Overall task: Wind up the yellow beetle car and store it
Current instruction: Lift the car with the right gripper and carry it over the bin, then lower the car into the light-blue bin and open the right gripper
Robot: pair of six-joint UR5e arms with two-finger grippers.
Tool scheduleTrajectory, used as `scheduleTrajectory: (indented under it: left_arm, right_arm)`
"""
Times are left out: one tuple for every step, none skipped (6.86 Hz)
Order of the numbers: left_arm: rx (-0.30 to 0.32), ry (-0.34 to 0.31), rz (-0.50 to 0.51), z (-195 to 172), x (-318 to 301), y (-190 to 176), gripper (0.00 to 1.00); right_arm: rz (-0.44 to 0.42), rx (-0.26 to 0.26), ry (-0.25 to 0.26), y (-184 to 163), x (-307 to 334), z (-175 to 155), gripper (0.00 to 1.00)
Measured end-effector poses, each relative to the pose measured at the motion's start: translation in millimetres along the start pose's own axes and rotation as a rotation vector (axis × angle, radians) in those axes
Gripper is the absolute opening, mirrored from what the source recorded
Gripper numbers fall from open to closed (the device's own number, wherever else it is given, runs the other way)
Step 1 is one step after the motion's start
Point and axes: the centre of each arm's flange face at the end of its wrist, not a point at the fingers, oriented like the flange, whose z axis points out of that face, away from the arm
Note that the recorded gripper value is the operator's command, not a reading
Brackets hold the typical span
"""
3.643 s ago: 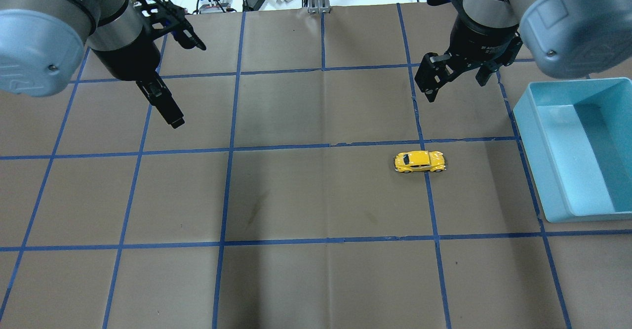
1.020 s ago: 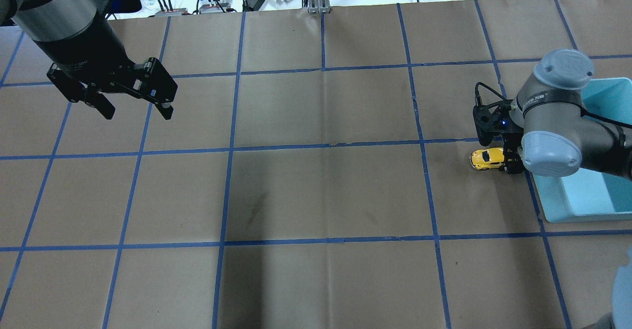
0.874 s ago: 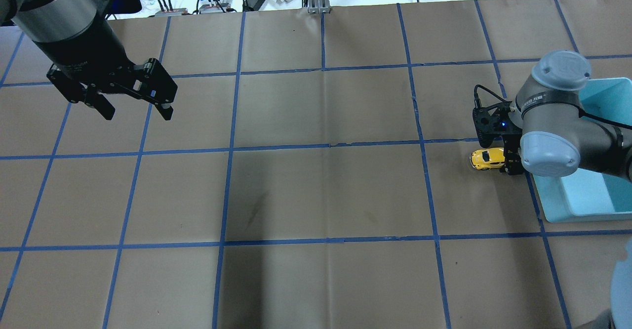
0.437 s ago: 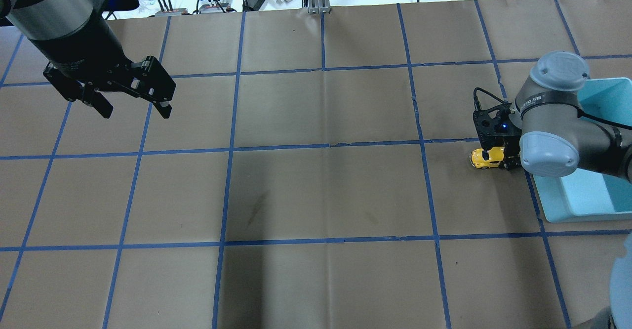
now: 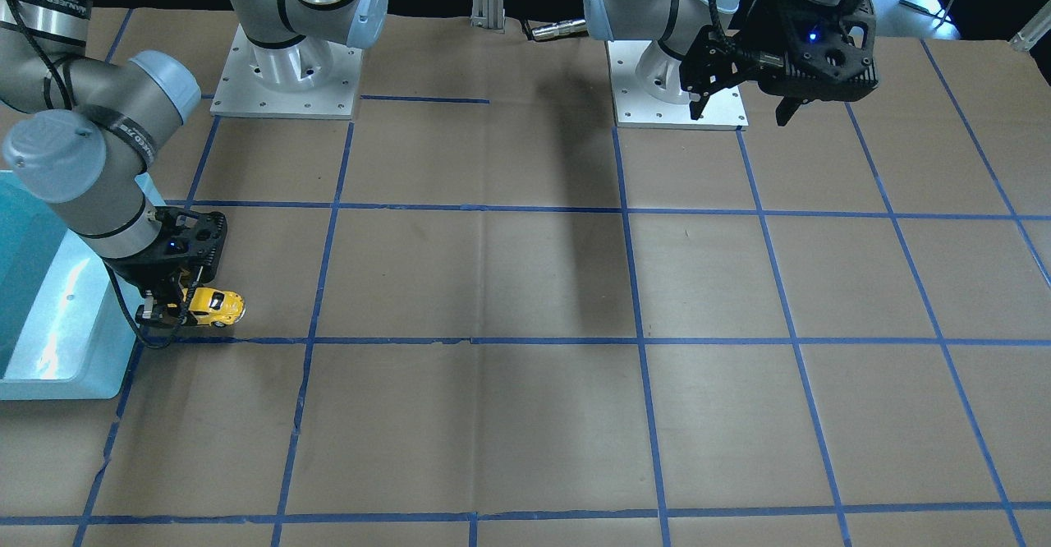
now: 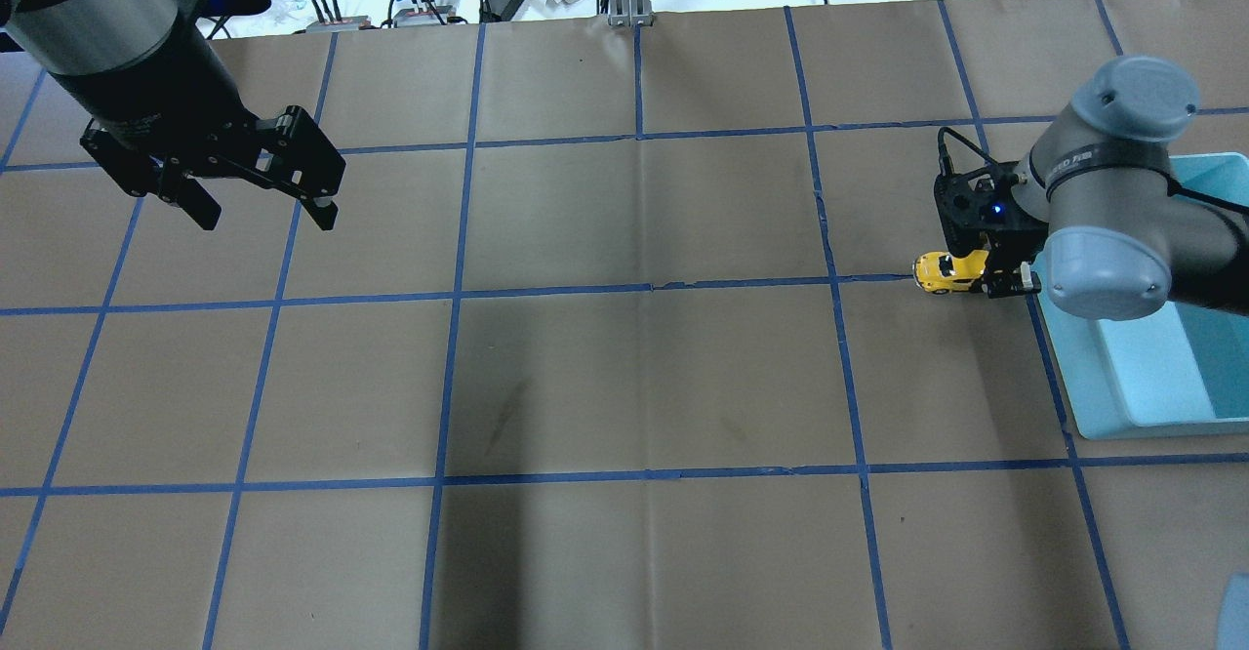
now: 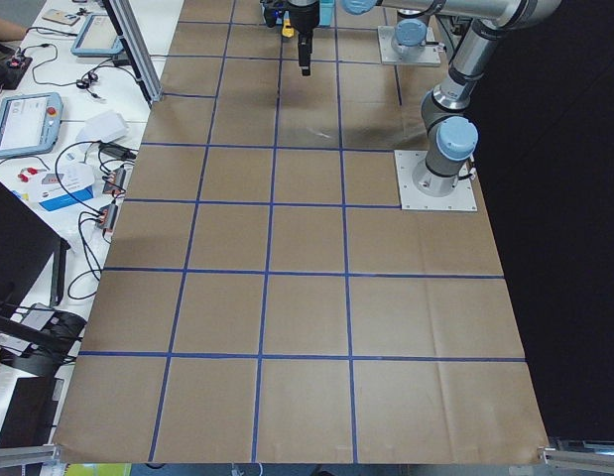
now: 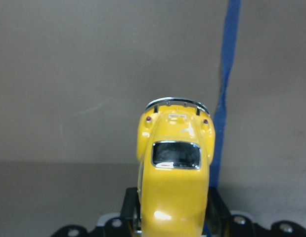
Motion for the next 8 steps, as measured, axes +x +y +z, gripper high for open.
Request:
scheduleTrajectory:
  left_arm:
    - [0.001,-0.001,0.000,0,0,0,1.00]
    - [0.002,-0.001,0.000,-1,0,0,1.00]
    - [0.003,-0.001,0.000,-1,0,0,1.00]
    - [0.003,-0.002,0.000,-1,0,0,1.00]
    - [0.003,-0.002,0.001,-1,0,0,1.00]
    - [0.003,-0.002,0.001,-1,0,0,1.00]
    - [0.001,-0.001,-0.001,0,-1,0,1.00]
    - [0.000,-0.001,-0.002,0,-2,-1,1.00]
  right_arm:
    - [0.004,0.031,0.003,5,23,-40,0.07]
    - [0.000,0.012,-0.026,19,41,-79,0.05]
    - [-0.004,-0.051,-0.063,47,47,-108,0.05]
    - [0.010,-0.088,-0.096,90,40,-118,0.05]
    - [0.022,-0.088,-0.134,141,20,-113,0.05]
    - [0.034,-0.072,-0.164,177,-2,-97,0.05]
    - [0.112,-0.064,-0.160,196,-19,-81,0.05]
    - [0.261,-0.062,-0.137,208,-30,-70,0.05]
